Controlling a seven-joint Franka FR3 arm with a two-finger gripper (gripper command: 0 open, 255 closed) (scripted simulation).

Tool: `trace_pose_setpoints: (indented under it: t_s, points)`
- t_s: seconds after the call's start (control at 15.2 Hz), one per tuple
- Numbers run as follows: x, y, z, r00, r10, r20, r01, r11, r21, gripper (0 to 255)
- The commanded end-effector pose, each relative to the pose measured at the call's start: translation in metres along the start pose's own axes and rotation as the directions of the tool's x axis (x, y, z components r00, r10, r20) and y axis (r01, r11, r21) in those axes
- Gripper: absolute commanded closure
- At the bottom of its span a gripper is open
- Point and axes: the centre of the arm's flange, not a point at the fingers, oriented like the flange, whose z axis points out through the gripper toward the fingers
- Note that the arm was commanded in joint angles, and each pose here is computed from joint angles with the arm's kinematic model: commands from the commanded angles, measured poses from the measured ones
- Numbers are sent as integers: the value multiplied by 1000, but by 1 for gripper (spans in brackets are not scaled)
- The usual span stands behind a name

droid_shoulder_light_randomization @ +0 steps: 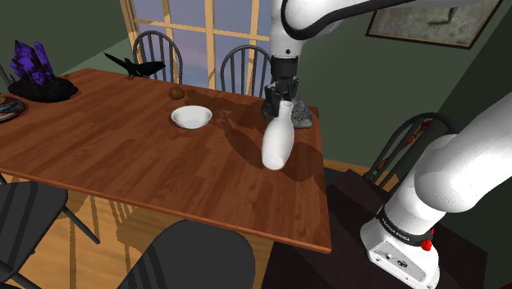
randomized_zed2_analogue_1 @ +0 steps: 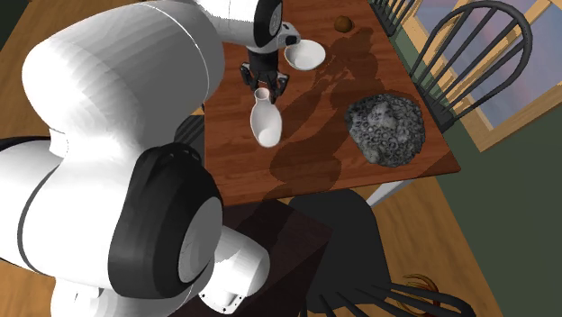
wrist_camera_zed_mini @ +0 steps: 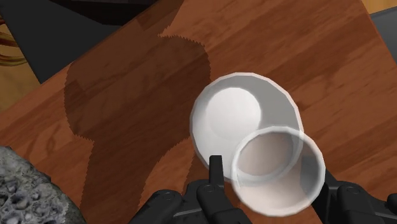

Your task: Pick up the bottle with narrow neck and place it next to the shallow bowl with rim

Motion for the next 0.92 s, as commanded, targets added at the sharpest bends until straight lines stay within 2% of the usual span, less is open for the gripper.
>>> trace_pose_setpoints:
  t_s: [0.0,0.86]
  points:
    - [-1,0,-11,1000,0,0,0,1000,0,255]
    - [-9,0,-80,1000,0,0,0,1000,0,255]
